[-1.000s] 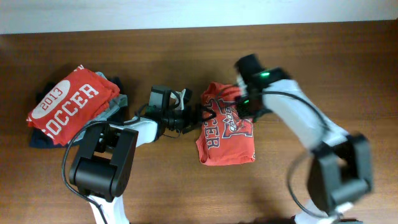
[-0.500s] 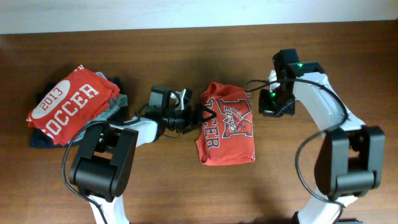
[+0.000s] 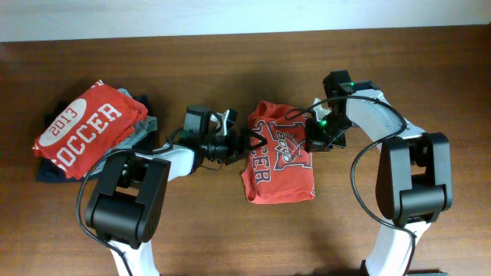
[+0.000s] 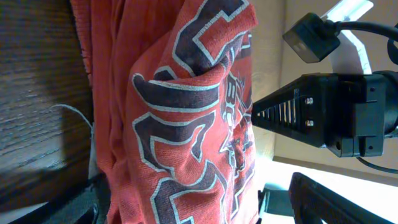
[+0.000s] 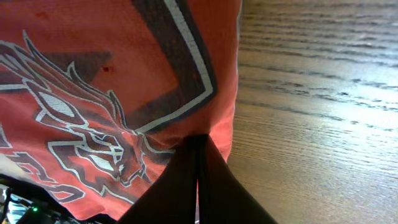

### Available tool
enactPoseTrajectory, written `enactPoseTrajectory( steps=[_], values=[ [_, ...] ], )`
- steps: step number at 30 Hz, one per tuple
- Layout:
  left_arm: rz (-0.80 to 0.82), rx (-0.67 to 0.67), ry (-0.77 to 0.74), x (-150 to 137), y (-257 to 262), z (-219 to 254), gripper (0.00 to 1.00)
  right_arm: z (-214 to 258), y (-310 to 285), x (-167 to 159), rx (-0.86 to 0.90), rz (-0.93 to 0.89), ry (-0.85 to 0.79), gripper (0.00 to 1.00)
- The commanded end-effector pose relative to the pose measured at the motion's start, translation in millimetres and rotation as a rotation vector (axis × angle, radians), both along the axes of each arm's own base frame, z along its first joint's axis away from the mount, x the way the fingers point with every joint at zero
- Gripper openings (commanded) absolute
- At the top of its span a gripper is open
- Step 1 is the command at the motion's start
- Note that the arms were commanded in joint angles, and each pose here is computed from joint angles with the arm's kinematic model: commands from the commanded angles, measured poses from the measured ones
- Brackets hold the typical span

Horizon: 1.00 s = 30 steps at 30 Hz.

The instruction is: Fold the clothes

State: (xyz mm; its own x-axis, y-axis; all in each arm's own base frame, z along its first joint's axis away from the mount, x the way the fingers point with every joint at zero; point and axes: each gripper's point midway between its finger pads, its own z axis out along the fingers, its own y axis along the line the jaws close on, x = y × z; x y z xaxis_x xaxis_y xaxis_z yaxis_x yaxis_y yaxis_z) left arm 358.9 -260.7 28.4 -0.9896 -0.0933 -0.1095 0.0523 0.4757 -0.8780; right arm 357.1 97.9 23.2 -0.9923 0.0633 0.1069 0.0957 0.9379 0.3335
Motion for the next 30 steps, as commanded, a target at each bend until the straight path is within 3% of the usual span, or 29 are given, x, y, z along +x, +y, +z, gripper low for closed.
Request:
enactPoseTrajectory(
  steps=[1,4,6,24,29,30],
  values=[
    [0.039,0.128,0.143,-25,13,-60,0.93,-5,6,-1,0.023,0.017,0.005,0.04],
    [0.037,0.126,0.144,-25,13,-60,0.93,-9,2,-2,-0.002,0.018,0.003,0.04],
    [0.037,0.128,0.148,-26,13,-60,0.99,-12,0,-4,-0.012,0.016,0.007,0.04],
    [-0.011,0.137,0.058,-24,-19,-52,0.97,-15,-3,-9,-0.028,0.018,0.023,0.04],
    [0.0,0.145,0.043,-21,-18,-53,0.56,-15,-3,-8,-0.028,0.018,0.022,0.04],
    [0.001,0.142,0.035,-19,-18,-52,0.52,-15,-3,-8,-0.028,0.018,0.022,0.04]
  ],
)
